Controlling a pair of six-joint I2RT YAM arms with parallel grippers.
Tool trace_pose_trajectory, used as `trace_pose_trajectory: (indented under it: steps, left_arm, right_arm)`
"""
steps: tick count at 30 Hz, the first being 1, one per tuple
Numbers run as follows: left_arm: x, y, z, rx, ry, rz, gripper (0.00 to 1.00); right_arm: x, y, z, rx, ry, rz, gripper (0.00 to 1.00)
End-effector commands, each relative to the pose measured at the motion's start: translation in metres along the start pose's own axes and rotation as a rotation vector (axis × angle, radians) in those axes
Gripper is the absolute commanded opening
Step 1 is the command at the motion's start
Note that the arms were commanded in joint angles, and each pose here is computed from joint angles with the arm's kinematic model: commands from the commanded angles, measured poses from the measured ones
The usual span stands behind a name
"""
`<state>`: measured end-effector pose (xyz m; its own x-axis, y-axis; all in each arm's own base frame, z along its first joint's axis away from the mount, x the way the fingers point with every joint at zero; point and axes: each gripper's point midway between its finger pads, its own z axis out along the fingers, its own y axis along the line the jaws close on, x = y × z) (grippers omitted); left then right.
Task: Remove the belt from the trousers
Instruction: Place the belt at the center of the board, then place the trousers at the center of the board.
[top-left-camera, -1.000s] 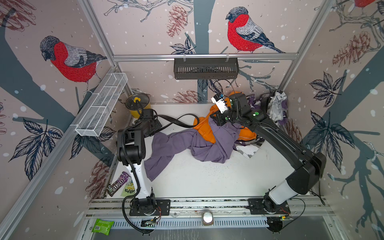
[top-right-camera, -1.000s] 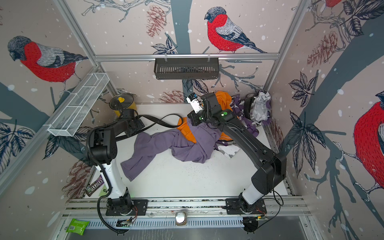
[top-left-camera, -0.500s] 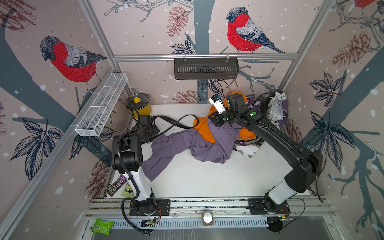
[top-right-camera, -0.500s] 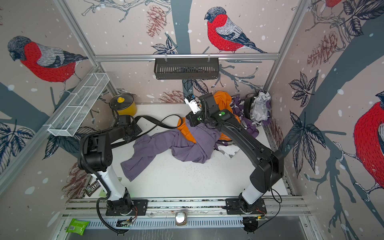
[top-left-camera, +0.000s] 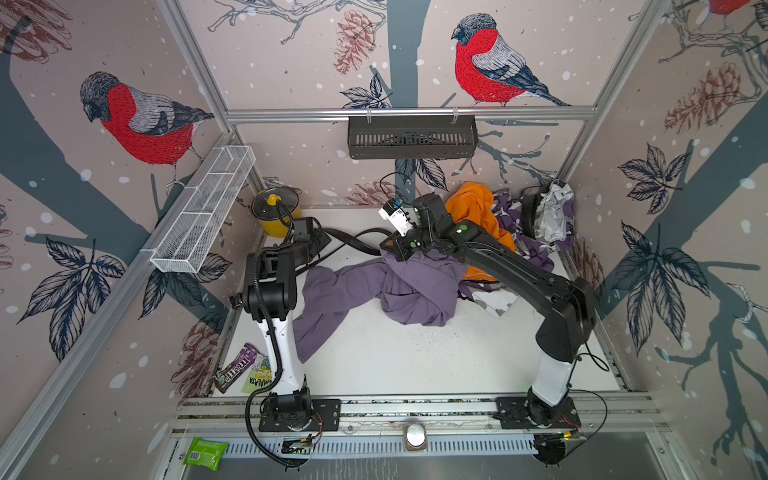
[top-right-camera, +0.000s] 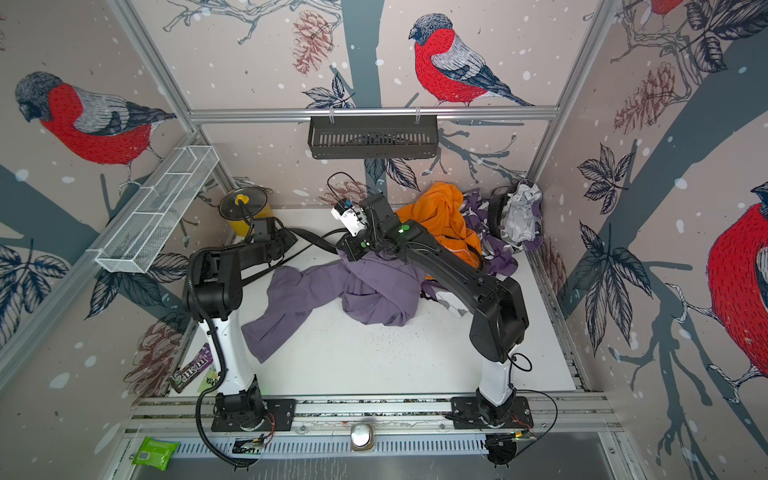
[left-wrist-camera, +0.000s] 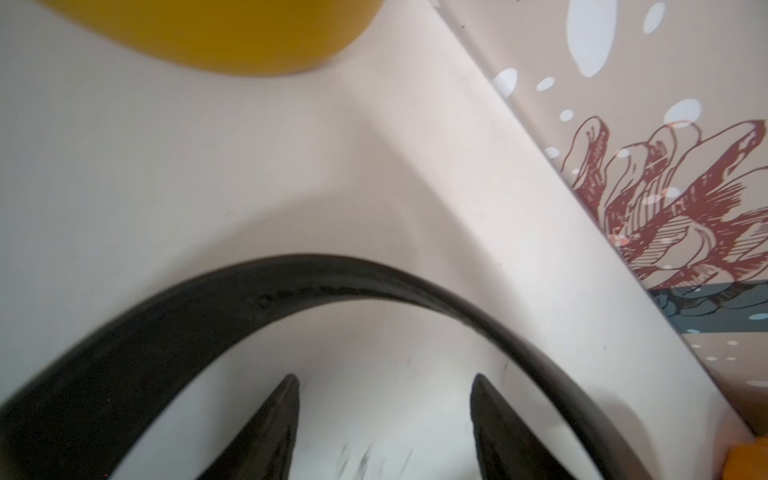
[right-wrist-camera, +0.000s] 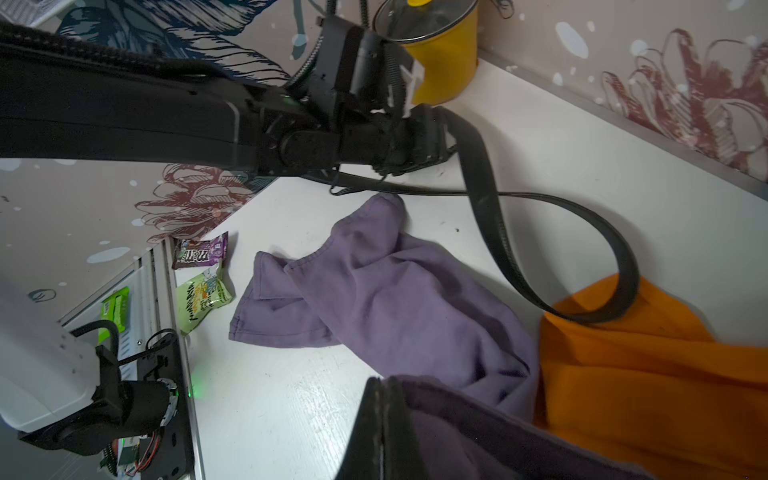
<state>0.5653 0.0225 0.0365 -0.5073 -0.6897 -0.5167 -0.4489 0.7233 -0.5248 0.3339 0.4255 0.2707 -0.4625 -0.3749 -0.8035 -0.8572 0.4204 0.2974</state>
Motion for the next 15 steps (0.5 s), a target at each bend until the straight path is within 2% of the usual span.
trace_pose_trajectory:
  steps: [1, 4, 5, 7, 8, 9, 12, 15]
  left_arm:
    - [0.032, 0.012, -0.001, -0.065, 0.157, -0.039, 0.67]
    - [0.007, -0.007, -0.036, -0.084, 0.069, 0.025, 0.77]
    - [-0.002, -0.010, -0.052, -0.102, 0.031, 0.037, 0.82]
    - [-0.015, -0.009, -0.082, -0.122, -0.024, 0.034, 0.89]
    - [-0.019, -0.009, -0.096, -0.119, -0.042, 0.029, 0.91]
    - [-0.022, -0.008, -0.107, -0.115, -0.051, 0.023, 0.91]
    - [-0.021, -0.005, -0.129, -0.125, -0.038, 0.033, 0.92]
    - [-0.010, -0.018, -0.145, -0.069, -0.016, 0.069, 0.92]
  right_arm:
    - [-0.036, 0.026, 0.009, -0.134, -0.119, -0.044, 0.00]
    - [-0.044, 0.027, 0.025, -0.184, -0.131, -0.022, 0.03]
    - [-0.040, 0.022, 0.036, -0.189, -0.105, -0.008, 0.12]
    - [-0.038, 0.014, 0.052, -0.184, -0.048, 0.008, 0.45]
    - [-0.036, 0.012, 0.058, -0.170, -0.023, 0.009, 0.57]
    - [-0.038, 0.009, 0.057, -0.141, -0.014, 0.006, 0.63]
    - [-0.043, -0.010, 0.044, -0.024, -0.022, 0.024, 0.76]
    - [-0.045, -0.035, 0.011, 0.078, -0.046, 0.083, 0.83]
